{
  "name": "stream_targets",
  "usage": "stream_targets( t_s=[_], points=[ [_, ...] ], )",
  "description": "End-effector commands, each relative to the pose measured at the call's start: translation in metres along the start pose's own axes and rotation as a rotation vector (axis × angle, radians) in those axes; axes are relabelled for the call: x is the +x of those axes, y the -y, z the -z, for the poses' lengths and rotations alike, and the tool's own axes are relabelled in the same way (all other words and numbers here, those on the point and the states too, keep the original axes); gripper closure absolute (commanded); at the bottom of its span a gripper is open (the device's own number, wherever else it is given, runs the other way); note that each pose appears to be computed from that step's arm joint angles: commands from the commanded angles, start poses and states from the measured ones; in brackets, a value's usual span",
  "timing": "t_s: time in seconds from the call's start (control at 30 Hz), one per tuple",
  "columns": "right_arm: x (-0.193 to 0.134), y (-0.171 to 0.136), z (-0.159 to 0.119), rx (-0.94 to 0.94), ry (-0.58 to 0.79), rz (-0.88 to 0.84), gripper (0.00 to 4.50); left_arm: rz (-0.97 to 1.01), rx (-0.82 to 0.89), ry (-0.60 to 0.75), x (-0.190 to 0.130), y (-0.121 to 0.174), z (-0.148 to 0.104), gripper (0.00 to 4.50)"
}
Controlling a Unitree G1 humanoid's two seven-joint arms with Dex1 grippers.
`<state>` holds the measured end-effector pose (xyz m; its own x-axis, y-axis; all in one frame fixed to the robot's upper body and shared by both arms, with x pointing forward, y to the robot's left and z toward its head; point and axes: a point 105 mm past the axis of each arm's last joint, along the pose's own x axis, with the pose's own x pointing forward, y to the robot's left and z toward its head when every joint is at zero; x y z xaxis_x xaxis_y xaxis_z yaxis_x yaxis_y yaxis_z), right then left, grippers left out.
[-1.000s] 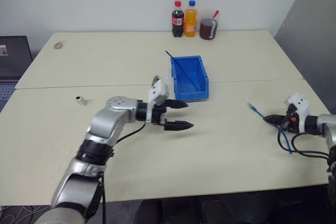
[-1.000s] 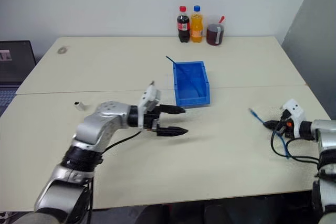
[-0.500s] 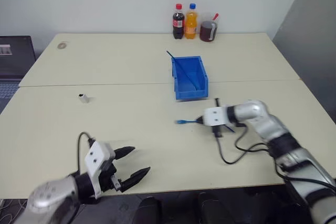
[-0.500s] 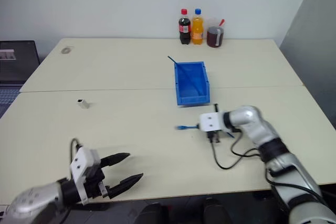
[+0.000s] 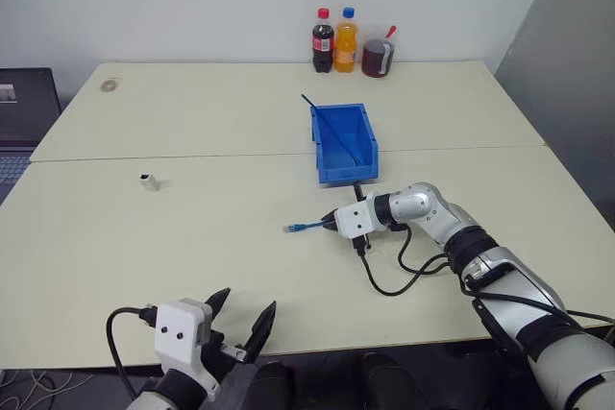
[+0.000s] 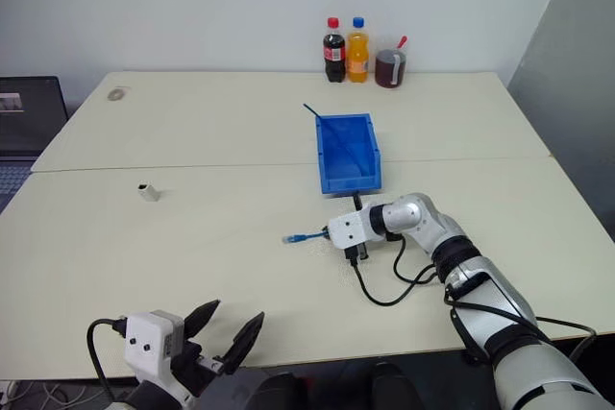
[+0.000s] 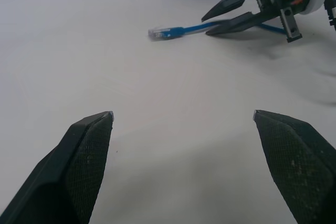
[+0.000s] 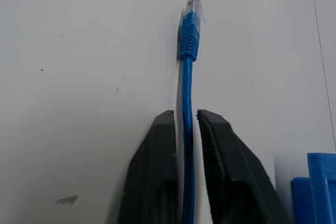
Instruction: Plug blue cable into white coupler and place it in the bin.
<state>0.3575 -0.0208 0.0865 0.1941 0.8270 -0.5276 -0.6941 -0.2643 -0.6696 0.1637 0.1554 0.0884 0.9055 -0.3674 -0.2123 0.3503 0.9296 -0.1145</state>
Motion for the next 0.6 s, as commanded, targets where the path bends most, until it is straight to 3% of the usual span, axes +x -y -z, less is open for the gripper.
stream_targets(
  t_s=[0.03, 0.23, 0.37, 0.5, 0.6],
  points=[
    [0.0, -0.009, 0.006, 0.069, -0.002, -0.03, 2.66, 0.056, 0.044, 0.029, 0.007, -0.001, -0.009, 0.0],
    [-0.03, -0.006, -0.001, 0.171, 0.055, 0.02, 1.3, 0.185, 0.161, 0.028, 0.027, -0.025, -0.028, 0.0],
    [-0.067, -0.005, -0.029, 0.324, 0.166, 0.071, 0.32, 0.326, 0.291, 0.004, 0.053, -0.053, -0.048, 0.0],
    [-0.113, -0.007, -0.063, 0.607, 0.266, 0.119, 0.19, 0.553, 0.374, -0.097, 0.086, -0.076, -0.066, 0.0],
    [-0.131, -0.018, -0.071, 0.756, 0.254, 0.139, 0.19, 0.717, 0.392, -0.195, 0.108, -0.081, -0.067, 0.0]
  ],
)
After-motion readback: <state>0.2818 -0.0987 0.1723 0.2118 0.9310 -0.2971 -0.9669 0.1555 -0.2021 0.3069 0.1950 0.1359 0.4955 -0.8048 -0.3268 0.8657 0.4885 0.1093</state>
